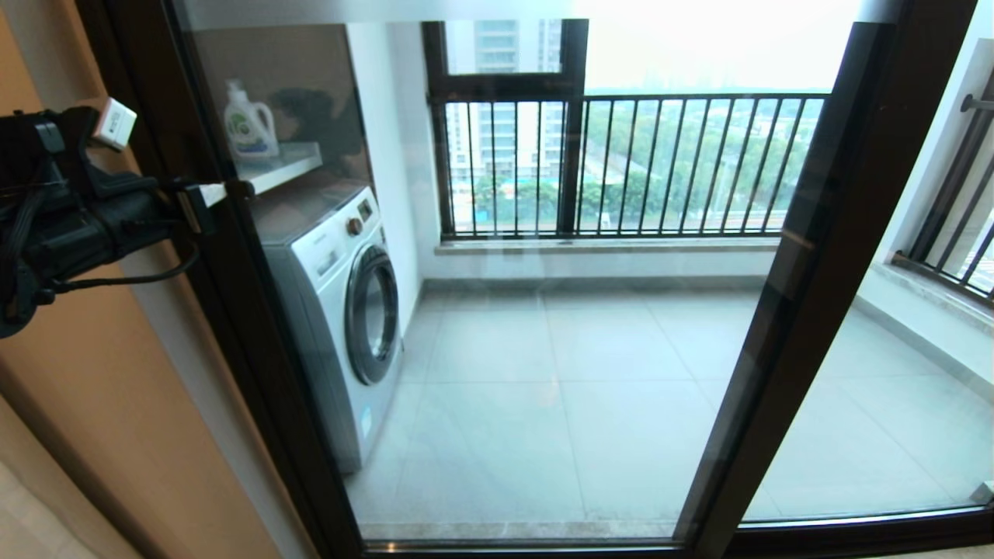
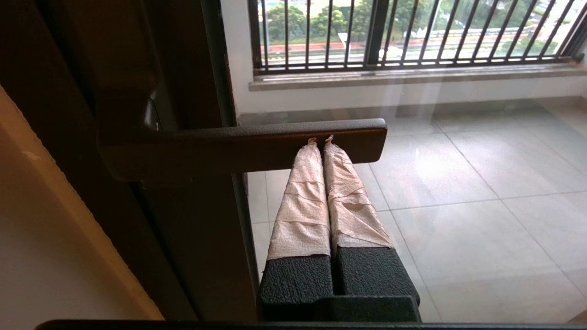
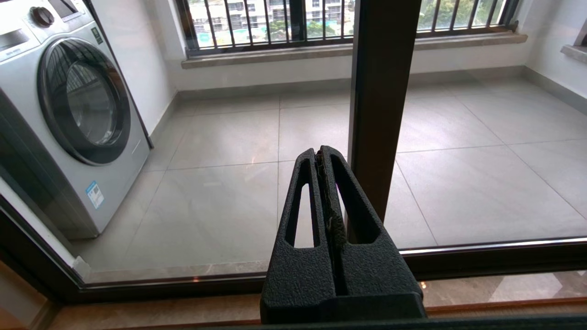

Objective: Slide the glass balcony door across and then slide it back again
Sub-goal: Open the slid door

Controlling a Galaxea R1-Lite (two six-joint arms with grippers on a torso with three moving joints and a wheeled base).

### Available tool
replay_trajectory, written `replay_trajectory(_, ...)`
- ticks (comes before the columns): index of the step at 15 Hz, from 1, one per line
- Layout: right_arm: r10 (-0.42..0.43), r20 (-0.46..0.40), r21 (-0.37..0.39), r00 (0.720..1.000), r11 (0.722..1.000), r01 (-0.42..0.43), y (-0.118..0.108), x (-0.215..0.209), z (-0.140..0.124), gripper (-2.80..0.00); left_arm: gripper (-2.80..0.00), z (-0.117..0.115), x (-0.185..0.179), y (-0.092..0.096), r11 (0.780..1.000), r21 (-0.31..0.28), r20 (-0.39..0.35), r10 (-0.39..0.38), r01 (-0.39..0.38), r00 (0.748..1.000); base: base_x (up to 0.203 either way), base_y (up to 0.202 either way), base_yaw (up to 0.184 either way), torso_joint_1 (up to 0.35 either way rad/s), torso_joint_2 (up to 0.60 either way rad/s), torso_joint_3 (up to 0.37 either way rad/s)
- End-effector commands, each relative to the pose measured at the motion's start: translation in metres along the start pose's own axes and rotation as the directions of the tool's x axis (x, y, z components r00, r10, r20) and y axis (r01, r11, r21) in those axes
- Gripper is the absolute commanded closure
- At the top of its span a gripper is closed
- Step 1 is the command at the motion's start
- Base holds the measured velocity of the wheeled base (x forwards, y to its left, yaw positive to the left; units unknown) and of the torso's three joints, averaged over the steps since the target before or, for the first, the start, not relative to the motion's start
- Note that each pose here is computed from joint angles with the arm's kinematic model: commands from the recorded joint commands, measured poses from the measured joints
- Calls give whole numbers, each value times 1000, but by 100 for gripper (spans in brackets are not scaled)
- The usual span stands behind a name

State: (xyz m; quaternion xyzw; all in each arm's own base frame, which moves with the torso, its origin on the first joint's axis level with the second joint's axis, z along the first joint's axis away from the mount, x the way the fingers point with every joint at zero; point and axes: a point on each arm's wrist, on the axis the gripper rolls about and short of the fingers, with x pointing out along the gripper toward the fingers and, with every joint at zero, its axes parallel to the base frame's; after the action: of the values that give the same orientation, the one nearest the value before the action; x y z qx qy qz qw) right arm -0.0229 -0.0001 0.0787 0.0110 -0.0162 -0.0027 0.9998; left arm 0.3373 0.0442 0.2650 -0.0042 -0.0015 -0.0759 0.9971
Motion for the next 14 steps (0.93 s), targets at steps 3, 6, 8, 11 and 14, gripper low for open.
replay_trajectory(3,-1,-12,1,1000,1000,1,0,1,-3,0,0,-6,6,3,1000,-3,-16,3,-3,1000,0,0,0,0,0,0)
replay_trajectory(6,-1,-12,0,1000,1000,1,0,1,-3,0,0,15,-7,-2,1000,10,45,0,0,999,0,0,0,0,0,0)
replay_trajectory(8,-1,-12,1,1000,1000,1,0,1,-3,0,0,37,-25,-10,999,30,109,-18,15,994,0,0,0,0,0,0)
replay_trajectory(11,-1,-12,1,1000,1000,1,0,1,-3,0,0,49,-28,-12,999,43,145,-27,21,989,0,0,0,0,0,0)
replay_trajectory(14,-1,-12,1,1000,1000,1,0,1,-3,0,0,37,-7,-12,999,32,113,-40,37,993,0,0,0,0,0,0)
